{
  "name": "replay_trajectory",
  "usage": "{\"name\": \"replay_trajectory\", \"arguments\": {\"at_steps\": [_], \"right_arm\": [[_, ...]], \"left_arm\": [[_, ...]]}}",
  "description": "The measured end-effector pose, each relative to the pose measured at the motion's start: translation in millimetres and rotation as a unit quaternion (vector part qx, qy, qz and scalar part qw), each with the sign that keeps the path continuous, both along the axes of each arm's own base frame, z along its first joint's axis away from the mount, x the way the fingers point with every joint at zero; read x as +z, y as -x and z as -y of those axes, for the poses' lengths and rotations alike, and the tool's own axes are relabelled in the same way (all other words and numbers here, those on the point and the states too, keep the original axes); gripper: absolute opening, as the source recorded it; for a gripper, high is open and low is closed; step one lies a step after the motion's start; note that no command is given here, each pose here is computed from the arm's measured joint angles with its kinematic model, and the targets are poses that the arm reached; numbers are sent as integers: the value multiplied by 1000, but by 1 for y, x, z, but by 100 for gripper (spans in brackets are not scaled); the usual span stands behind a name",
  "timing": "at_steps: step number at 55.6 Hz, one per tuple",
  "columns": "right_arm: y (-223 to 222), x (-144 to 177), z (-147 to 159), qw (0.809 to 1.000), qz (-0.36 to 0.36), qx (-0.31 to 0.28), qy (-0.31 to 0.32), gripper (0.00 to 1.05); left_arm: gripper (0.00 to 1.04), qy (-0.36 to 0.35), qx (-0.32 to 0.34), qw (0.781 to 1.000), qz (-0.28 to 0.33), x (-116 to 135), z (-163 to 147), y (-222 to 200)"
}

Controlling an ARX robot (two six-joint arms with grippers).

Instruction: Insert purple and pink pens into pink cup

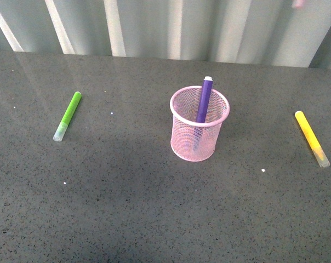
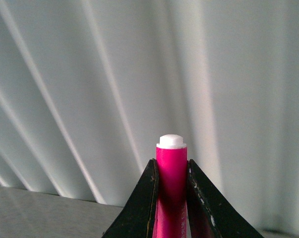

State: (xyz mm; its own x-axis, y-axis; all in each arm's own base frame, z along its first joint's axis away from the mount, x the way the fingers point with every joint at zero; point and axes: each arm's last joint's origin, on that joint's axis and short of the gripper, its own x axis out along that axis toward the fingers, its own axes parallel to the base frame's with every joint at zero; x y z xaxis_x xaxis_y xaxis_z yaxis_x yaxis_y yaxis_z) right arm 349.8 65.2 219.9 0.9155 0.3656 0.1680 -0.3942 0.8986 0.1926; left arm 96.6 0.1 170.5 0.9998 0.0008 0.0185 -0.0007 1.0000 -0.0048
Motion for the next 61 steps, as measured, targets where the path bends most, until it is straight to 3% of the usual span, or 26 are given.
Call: {"name": "replay_trajectory", "arguments": {"at_steps": [7, 21, 43, 61], "right_arm": [[17, -3, -24, 995, 44, 89, 20, 11], [21, -29, -55, 985, 21, 166, 33, 11], [-2, -87, -75, 979, -50, 189, 54, 11], [-4, -108, -78, 978, -68, 191, 57, 11]], "left_arm": [[98, 0, 0, 1000, 0, 0, 0, 0], [98, 0, 0, 1000, 0, 0, 0, 0], [98, 0, 0, 1000, 0, 0, 0, 0], [98, 0, 0, 1000, 0, 0, 0, 0]]}}
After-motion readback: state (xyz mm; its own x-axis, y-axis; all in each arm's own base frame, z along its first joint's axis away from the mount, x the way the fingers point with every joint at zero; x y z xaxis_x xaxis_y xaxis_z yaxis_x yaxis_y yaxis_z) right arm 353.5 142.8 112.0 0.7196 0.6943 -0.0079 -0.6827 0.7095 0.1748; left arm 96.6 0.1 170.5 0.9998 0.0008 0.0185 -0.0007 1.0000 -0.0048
